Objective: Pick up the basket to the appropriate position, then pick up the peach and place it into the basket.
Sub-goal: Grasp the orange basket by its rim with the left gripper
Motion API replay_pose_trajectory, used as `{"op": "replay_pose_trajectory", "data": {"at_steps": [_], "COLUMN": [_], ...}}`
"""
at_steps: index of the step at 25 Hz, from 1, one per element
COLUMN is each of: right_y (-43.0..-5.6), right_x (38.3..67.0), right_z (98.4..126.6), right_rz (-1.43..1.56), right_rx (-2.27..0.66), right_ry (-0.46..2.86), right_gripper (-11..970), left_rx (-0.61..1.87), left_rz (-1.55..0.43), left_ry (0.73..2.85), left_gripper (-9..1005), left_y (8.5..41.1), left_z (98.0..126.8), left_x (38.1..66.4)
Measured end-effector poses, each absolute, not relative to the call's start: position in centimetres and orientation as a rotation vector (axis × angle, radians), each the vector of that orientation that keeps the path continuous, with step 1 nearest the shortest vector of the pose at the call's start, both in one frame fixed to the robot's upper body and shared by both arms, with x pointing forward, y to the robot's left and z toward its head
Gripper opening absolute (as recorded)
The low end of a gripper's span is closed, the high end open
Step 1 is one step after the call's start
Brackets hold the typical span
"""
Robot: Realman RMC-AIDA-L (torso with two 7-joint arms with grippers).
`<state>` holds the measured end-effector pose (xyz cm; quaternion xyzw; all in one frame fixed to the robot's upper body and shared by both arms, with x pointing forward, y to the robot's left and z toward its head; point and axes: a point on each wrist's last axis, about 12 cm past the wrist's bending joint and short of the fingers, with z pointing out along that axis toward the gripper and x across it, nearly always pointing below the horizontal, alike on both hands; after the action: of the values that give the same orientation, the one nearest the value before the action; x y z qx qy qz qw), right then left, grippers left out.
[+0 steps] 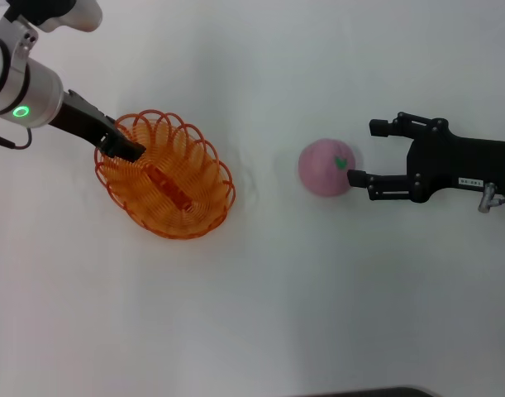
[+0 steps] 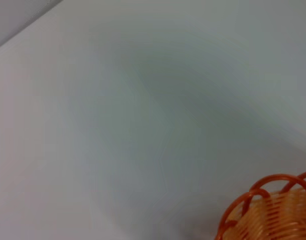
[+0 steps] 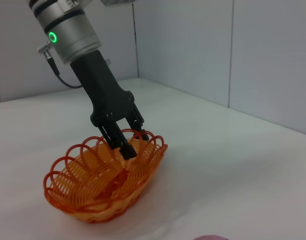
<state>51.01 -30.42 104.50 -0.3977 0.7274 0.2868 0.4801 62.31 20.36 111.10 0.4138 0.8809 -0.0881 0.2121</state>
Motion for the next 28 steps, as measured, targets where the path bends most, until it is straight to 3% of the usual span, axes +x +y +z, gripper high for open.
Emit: {"op": "replay_pose_trajectory", "data": {"at_steps": [5,10,16,28], "right_y": [-30.4,-30.4,-30.4,-30.1], "right_x": [51.0,51.1,51.1,51.1], "right_z": [104.5,104.5,104.5,104.5], "right_rz": [0.698,0.697,0.698,0.704], "right_rx": [-0.966,-0.965,-0.965,-0.966], "right_ry": [1.774,1.774,1.773,1.766], "right_gripper": [927,927,928,928], "left_rx": [1.127,1.122,1.122,0.97], "left_rz": [-0.238,-0.243,-0.251,-0.355], "left_ry": [2.438,2.443,2.452,2.555], "left_gripper": [623,350,144,108], "left_y": [20.5,20.6,20.6,21.0], "left_z": [111.5,111.6,111.5,112.7], "left_x": [62.4,62.4,62.3,62.1]}}
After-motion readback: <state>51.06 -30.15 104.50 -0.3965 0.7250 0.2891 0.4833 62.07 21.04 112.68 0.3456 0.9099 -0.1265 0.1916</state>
